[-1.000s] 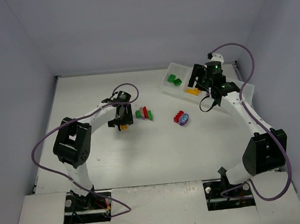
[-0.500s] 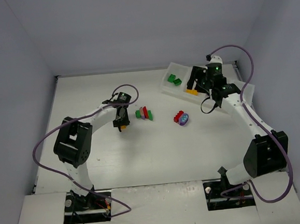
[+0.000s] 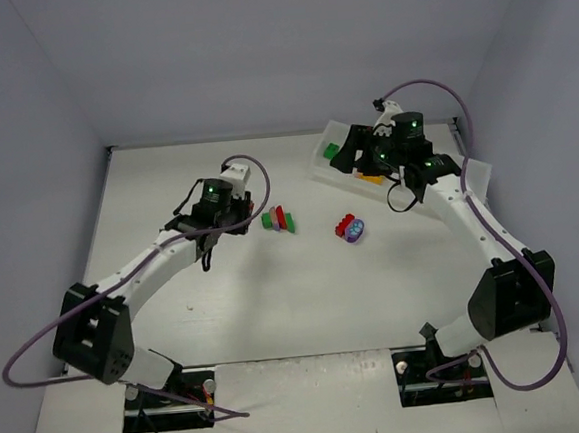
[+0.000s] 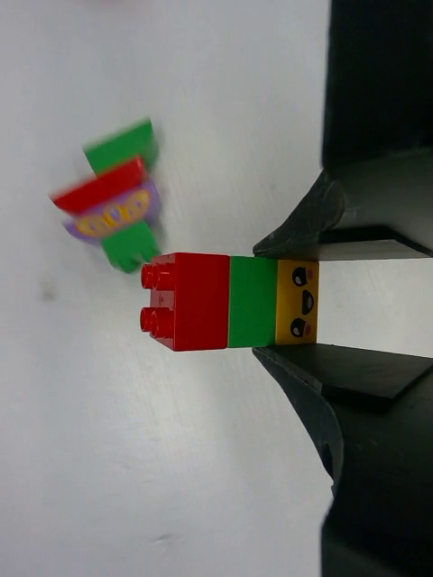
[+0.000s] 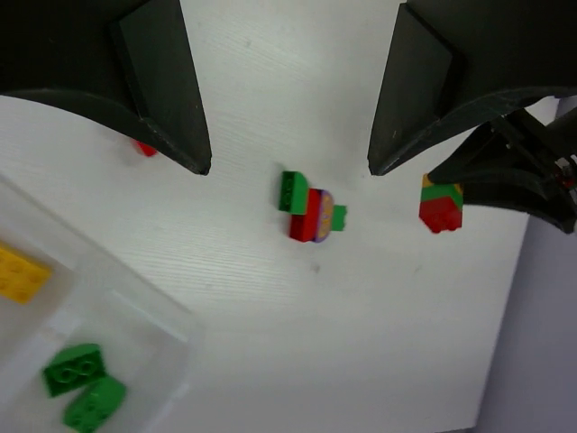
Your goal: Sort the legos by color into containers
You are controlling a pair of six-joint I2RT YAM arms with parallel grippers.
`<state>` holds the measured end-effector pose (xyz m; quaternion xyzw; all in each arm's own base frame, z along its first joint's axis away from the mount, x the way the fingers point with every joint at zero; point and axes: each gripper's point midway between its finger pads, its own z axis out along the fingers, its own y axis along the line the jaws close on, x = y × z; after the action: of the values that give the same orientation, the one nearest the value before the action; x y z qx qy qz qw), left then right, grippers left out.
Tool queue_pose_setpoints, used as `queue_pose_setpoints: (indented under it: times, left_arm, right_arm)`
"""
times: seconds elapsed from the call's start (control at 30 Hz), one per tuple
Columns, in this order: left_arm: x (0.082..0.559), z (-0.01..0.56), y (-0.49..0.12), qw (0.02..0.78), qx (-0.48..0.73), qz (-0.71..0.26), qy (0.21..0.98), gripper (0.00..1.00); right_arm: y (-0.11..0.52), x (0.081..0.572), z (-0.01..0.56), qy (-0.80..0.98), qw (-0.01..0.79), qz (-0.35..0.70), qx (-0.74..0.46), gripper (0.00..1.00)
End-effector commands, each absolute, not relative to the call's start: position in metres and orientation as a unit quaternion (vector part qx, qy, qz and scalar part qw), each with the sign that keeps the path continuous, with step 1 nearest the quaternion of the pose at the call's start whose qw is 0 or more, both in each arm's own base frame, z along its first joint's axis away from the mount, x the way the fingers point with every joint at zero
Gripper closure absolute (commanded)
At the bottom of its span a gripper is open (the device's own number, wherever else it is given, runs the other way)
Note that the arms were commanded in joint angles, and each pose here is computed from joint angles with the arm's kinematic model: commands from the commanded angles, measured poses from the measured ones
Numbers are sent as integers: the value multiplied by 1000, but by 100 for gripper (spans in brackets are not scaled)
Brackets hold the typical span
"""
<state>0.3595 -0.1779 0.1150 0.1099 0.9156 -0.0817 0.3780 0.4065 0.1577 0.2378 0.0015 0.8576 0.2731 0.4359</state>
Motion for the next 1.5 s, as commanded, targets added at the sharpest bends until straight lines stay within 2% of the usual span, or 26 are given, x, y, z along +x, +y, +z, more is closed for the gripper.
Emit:
queue_pose_setpoints:
  times: [0.0,0.07,0.27,0.8,0.97,1.17,1.2,1.27,1.4,1.47]
  left_arm:
    - [381,213,-211,544,233,-139,794,100]
    - [376,242,-220,586,266,-158,749,100]
    - [359,272,-236,623,336,-188,681,100]
    - [339,292,-259,635,372,-222,639,99]
    - [333,293,-266,636,374,-232,634,99]
    - [331,293,-267,635,373,-237,634,99]
    - [331,293,-267,634,373,-238,634,99]
    - [331,292,-268,633,373,-240,635,99]
    - [331,280,-269,620,373,-243,646,99]
    - [330,272,-269,612,370,-247,654,99]
  right_arm:
    - [214,393,280,816,430,378,-78,33]
    - [237,384,287,809,418,400,-101,32]
    - [283,365,297,797,374,456,-133,31]
    - [330,352,295,784,353,484,-164,32]
    - [334,353,291,786,352,481,-165,35]
    - [334,352,289,787,357,474,-169,52]
    - [333,352,288,788,357,472,-168,58]
    - [331,353,287,790,364,465,-165,63]
    - [325,354,290,790,381,452,-165,80]
    - [321,355,292,790,390,442,-167,83]
